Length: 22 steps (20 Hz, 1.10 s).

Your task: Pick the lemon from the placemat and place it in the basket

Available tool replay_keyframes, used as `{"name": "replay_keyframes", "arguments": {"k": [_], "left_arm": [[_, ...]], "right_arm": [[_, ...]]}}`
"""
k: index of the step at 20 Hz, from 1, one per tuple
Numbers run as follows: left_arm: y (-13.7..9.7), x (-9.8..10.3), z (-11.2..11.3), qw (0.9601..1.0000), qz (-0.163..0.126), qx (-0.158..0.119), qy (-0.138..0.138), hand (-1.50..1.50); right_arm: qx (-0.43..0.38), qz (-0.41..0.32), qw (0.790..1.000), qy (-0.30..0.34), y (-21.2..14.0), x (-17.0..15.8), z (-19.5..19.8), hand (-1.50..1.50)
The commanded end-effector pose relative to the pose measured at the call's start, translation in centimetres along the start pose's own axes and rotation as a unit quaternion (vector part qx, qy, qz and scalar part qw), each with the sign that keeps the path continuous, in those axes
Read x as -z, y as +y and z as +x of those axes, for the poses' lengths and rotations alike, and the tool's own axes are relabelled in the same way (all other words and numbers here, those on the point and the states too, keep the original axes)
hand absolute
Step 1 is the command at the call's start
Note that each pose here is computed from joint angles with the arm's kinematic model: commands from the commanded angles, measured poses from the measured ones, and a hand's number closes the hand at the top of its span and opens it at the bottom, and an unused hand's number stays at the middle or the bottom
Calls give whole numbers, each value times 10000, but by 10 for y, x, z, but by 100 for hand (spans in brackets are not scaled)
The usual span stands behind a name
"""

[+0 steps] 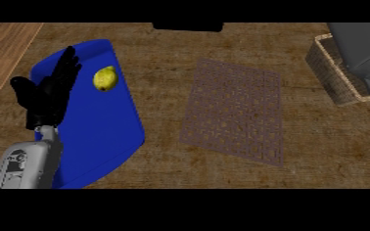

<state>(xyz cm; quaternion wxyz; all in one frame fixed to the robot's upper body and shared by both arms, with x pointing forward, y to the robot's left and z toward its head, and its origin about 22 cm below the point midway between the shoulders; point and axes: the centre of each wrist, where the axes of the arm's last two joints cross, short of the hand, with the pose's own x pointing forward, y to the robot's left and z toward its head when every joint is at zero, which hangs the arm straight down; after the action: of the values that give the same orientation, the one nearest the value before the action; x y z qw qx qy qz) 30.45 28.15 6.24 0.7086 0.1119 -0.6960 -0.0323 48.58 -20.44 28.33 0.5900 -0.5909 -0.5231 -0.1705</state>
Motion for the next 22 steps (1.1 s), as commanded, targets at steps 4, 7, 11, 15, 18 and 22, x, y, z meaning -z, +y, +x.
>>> {"name": "replay_keyframes", "arguments": {"k": [4, 7, 11, 15, 18, 22], "left_arm": [[-3, -6, -8, 10000, 9, -6, 37, 0], [0, 7, 0, 10000, 75, -16, -52, 0], [-5, 0, -7, 9999, 98, -45, 16, 0], [-6, -8, -27, 10000, -11, 5, 53, 0], [-2, -6, -11, 10000, -4, -48, 48, 0], [9, -15, -23, 9999, 106, -5, 115, 0]], "right_arm": [[-411, 25, 9979, 509, 1, 27, -31, 150], [-586, -11, 9963, 634, -5, 51, -56, 150], [-595, -43, 9961, 646, -3, 60, -76, 150], [-565, 28, 9957, 737, -14, 70, -67, 150], [-197, 151, 9964, 815, -8, 75, -97, 150], [-160, 275, 9963, 801, -7, 71, -91, 150]]}}
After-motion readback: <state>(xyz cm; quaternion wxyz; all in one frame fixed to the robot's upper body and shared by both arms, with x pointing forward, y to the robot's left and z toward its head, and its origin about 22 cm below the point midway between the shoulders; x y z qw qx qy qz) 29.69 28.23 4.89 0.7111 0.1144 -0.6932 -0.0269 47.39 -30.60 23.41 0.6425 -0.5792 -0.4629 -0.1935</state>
